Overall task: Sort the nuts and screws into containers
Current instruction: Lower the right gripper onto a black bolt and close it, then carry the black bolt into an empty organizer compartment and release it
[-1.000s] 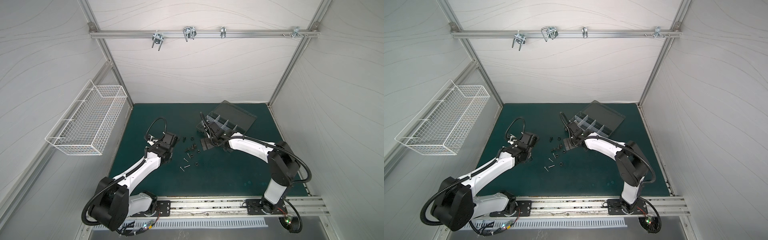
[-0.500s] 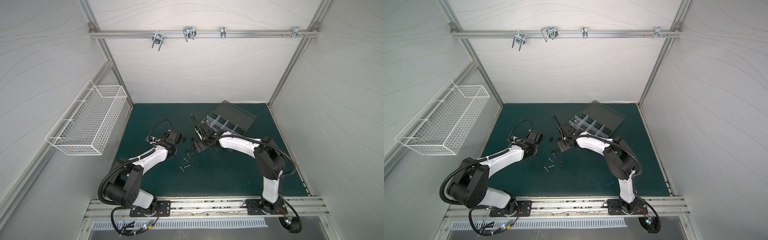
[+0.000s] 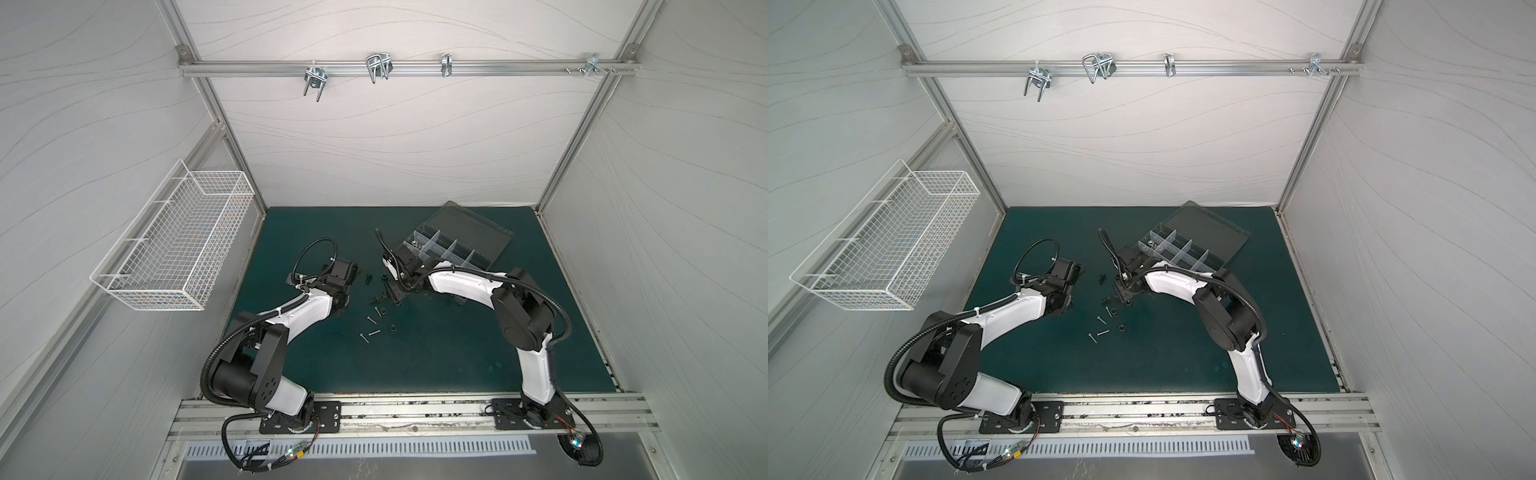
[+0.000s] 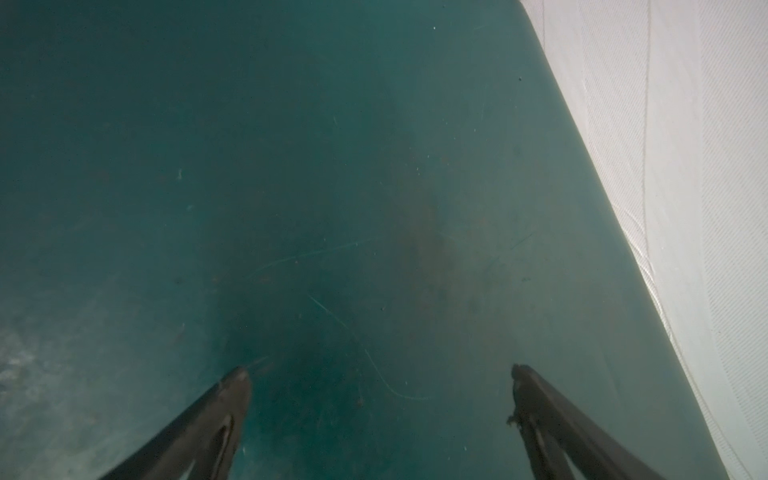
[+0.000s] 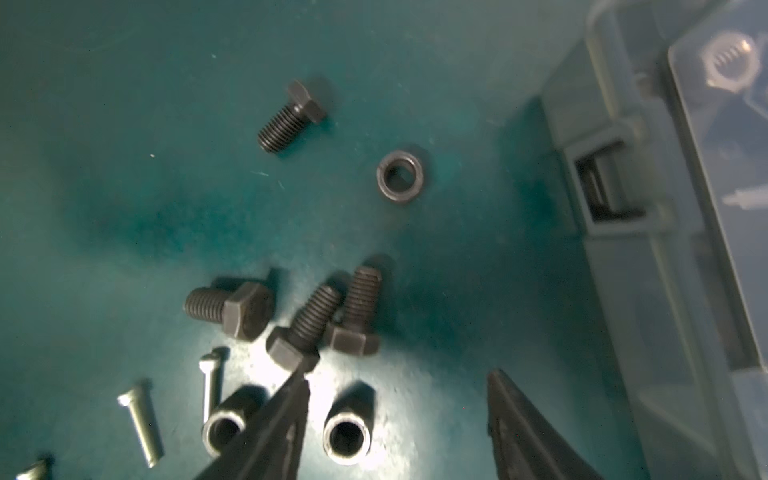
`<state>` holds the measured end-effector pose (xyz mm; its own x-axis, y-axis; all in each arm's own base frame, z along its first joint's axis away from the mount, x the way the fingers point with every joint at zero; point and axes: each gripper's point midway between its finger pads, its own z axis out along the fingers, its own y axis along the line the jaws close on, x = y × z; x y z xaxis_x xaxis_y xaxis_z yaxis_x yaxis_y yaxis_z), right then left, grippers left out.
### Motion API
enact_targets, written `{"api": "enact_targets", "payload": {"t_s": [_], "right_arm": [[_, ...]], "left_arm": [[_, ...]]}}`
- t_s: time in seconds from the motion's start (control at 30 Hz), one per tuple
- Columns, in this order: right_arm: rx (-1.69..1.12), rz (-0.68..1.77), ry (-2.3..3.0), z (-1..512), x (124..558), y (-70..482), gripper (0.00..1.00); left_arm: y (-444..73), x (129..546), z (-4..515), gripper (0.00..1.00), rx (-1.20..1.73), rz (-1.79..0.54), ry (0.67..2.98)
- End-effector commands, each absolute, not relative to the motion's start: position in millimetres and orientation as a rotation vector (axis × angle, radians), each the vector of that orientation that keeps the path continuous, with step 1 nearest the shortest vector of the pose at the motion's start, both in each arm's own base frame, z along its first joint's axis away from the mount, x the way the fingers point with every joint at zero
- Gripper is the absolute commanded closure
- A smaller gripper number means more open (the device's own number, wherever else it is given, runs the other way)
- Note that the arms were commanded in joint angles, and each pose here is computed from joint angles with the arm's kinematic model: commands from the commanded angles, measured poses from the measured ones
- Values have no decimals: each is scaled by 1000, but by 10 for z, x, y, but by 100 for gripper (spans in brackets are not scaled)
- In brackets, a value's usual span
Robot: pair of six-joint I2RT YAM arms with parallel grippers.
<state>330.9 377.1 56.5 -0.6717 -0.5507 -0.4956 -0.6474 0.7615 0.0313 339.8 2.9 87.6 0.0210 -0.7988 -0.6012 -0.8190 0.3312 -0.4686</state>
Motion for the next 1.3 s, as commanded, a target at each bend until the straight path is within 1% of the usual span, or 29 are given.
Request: {"api": "enact_targets", "payload": {"t_s": [0.0,0.1,0.23,0.47,0.57,0.7,0.8,0.83,0.93,1.1,1.27], "right_arm": [[-937,309,2510,496,3288,3855,40],[-937,308,2525,440,3289,3871,48],[-936,299,2539,372,3295,3870,53],[-952,299,2560,249,3292,3896,57],[-958,297,2570,194,3296,3914,60],[-967,295,2583,132,3288,3926,67],[-970,297,2589,128,3276,3918,79],[-969,302,2587,148,3277,3921,84],[-967,313,2567,291,3285,3928,93],[-925,337,2501,741,3386,3879,96],[-828,329,2483,1080,3582,3652,98]], "left_arm": [[97,3379,965,1,-1419,31,1744],[130,3334,969,1,-1414,29,1750],[159,3312,1007,1,-1408,24,1742],[165,3299,1028,1,-1386,25,1754],[174,3276,1013,1,-1386,32,1755],[192,3263,1020,1,-1389,39,1752],[196,3260,1025,1,-1390,40,1750],[198,3258,1027,1,-1389,41,1750],[203,3253,1033,1,-1391,42,1749],[204,3254,1039,1,-1390,42,1749],[176,3277,1025,1,-1392,32,1762]]}}
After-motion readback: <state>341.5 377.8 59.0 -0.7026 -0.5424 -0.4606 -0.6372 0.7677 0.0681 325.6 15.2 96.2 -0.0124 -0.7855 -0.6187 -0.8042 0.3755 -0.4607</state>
